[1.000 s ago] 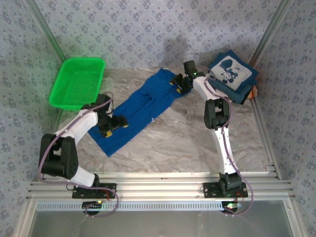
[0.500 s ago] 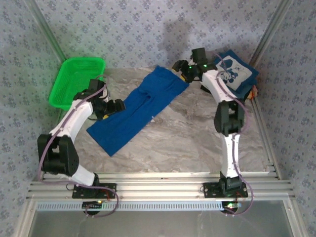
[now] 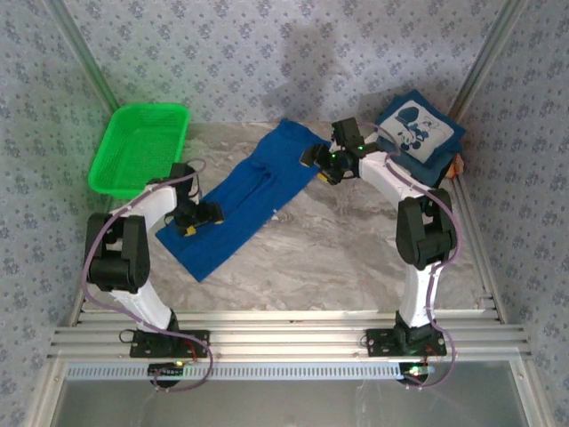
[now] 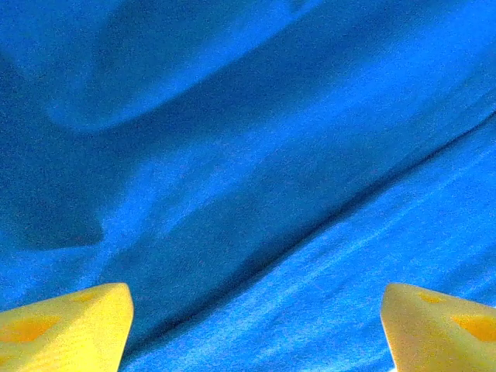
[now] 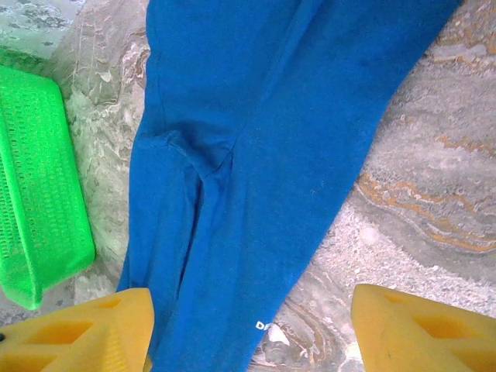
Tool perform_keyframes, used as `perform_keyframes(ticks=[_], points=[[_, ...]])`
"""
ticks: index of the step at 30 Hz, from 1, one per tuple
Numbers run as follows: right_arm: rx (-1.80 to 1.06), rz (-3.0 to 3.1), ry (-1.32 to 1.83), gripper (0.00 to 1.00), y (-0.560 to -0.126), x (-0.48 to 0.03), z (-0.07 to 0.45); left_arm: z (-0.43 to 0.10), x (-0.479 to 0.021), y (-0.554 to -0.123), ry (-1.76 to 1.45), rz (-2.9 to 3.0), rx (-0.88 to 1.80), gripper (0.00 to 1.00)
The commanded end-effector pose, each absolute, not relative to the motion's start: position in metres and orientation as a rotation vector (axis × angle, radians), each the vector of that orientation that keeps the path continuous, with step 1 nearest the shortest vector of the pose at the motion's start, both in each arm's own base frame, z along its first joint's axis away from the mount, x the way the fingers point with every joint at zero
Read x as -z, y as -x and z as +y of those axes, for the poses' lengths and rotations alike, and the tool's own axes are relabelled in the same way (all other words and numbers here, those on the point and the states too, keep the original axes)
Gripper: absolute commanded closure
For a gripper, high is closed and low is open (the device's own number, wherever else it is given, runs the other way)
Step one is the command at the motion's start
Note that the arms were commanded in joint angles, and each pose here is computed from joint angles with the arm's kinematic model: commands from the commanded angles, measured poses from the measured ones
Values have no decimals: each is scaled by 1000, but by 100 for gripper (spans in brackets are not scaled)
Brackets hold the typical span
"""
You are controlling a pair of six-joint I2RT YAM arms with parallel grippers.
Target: Fold and stack the t-shirts
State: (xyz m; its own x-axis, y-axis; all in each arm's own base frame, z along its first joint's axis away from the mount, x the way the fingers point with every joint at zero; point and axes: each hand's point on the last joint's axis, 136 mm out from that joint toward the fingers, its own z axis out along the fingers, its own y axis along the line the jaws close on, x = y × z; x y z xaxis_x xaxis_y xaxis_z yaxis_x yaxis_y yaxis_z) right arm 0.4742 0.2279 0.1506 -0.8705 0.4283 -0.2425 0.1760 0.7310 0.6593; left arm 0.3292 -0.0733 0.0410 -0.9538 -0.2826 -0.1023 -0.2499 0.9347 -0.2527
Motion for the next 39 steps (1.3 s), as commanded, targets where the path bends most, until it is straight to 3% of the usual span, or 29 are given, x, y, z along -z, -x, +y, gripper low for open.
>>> perform_keyframes(ticks=[1, 12, 27, 35, 39], points=[[-930, 2495, -392, 28, -472, -178, 220, -81, -25, -314, 445, 2996, 388, 18], [-973, 2431, -348, 20, -462, -206, 191, -128, 2, -251, 464, 3089, 381, 20], [-945, 2511, -400, 20, -433, -180, 144, -238, 4, -211, 568, 3046, 399, 18], [-811, 2566, -418, 19, -383, -172, 121, -315, -15, -193, 417, 3043, 693, 16], [-718, 2587, -453, 19, -344, -162, 116, -316, -47, -180, 279, 3045, 795, 14]])
